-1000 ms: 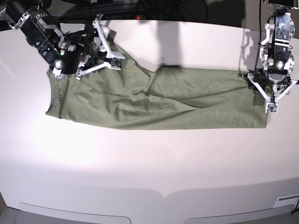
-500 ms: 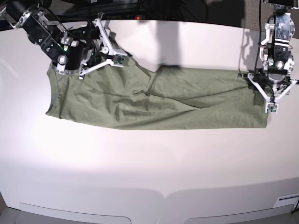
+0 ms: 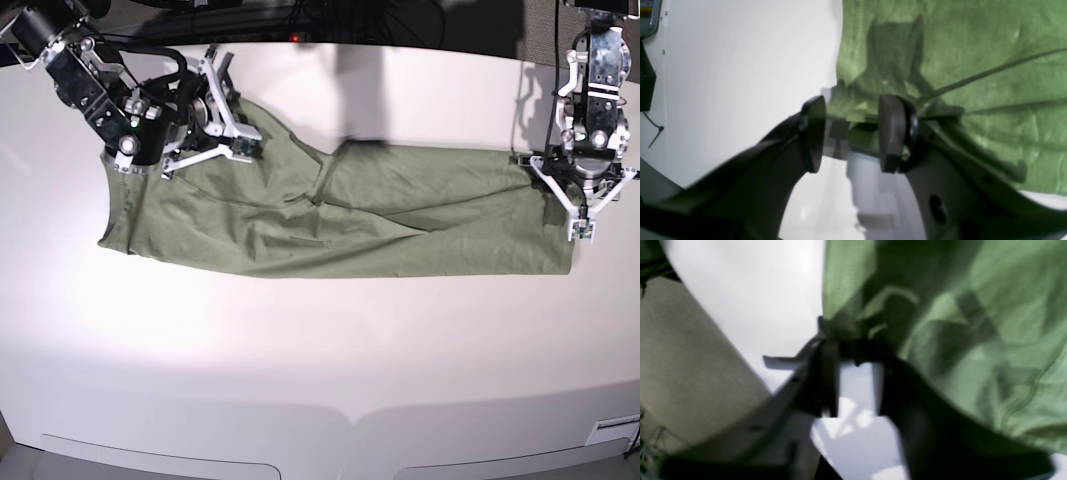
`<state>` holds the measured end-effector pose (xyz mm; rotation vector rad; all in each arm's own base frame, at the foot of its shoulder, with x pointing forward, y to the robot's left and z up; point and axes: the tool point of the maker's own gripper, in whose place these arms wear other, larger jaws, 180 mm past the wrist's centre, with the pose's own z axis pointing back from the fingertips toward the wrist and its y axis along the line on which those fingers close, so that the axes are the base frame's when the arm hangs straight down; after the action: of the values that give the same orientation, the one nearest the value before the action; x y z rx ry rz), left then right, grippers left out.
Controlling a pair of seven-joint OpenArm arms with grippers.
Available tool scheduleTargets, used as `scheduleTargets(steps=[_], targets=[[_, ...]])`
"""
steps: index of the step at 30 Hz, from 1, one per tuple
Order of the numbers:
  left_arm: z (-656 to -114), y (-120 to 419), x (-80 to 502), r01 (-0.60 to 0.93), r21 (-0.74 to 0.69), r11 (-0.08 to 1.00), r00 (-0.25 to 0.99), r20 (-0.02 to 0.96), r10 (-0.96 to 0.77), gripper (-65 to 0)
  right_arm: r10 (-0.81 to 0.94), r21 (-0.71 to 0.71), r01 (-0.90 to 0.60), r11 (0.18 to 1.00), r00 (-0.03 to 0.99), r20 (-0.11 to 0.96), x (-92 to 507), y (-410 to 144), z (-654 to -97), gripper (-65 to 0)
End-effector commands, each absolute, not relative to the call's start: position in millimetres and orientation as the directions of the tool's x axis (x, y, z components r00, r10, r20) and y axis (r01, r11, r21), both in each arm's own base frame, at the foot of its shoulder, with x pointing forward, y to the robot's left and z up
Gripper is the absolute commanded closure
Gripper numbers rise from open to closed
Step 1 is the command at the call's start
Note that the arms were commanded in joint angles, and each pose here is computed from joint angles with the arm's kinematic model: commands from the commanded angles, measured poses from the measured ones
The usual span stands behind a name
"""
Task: Fold the T-shirt properly
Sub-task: 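Release the right gripper and regrasp the strip's end corner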
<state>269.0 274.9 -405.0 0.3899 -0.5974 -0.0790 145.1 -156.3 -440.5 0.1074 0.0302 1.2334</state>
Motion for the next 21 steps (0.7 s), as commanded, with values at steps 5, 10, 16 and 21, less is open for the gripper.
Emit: scheduleTargets(steps=[5, 10, 16, 21], targets=[[-392, 281, 279, -0.055, 0.398, 0.916, 0.8, 0.566, -0.198, -25.6, 0.942, 0.111, -0.937, 0.331, 0.334, 0.008, 138, -162, -444, 0.0], [-392, 281, 279, -0.055, 0.398, 0.916, 0.8, 0.566, -0.198, -25.6, 0.944, 0.101, -0.943, 0.317, 0.324, 0.061, 143, -151, -439, 0.0], [-392, 281, 279, -0.055, 0.399, 0.915, 0.8, 0.566, -0.198, -25.6, 0.96, 0.105, -0.962, 0.251, 0.261, 0.098, 137, -137, -410, 0.0], [-392, 281, 279, -0.055, 0.398, 0.916, 0.801, 0.566, -0.198, -25.6, 0.974, 0.119, -0.973, 0.197, 0.208, 0.086, 125, -151, -386, 0.0]])
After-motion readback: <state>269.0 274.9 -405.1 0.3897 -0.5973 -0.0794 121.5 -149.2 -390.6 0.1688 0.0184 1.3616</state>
